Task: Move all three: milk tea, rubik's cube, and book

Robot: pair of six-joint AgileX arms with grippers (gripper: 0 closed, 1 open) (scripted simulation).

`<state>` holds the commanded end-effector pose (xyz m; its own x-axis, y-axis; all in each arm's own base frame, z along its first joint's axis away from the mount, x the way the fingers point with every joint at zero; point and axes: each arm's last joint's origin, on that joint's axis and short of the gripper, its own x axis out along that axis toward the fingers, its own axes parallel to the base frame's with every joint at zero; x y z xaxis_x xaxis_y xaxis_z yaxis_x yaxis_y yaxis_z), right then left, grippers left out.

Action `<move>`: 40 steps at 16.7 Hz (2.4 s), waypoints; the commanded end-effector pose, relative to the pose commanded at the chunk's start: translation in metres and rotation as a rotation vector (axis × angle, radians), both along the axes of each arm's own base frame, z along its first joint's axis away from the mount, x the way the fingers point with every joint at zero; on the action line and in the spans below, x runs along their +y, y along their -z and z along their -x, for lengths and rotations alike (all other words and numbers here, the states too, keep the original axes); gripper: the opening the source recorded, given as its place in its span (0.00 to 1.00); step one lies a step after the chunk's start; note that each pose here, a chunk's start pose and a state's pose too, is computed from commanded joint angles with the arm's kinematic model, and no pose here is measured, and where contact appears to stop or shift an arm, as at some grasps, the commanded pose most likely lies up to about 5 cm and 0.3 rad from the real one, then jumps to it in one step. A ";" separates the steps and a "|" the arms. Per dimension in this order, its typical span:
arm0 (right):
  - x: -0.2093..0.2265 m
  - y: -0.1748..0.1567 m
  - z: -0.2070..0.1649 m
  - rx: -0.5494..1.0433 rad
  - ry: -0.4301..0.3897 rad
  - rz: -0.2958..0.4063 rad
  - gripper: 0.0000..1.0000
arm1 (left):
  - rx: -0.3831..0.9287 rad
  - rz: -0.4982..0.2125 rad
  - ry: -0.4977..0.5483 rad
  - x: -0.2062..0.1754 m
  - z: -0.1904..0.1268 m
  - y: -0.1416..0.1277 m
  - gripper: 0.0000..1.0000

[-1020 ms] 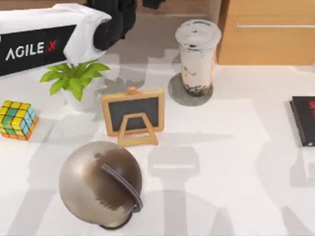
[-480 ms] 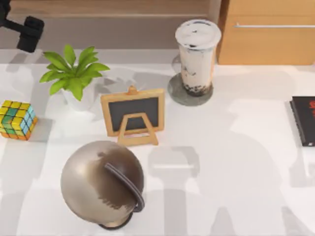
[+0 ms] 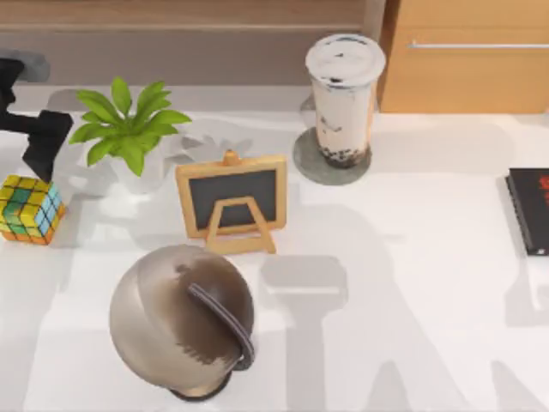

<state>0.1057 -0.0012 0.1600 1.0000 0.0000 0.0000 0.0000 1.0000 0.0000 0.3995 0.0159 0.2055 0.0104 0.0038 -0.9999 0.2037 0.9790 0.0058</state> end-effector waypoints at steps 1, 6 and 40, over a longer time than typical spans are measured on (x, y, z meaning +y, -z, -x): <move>0.000 0.000 0.000 0.000 0.000 0.000 1.00 | 0.010 0.004 -0.001 0.000 0.000 0.001 1.00; 0.000 0.000 0.000 0.000 0.000 0.000 1.00 | 0.008 0.002 0.002 -0.001 0.001 0.002 1.00; 0.000 0.000 0.000 0.000 0.000 0.000 1.00 | 0.010 0.004 -0.001 0.000 0.000 0.061 0.00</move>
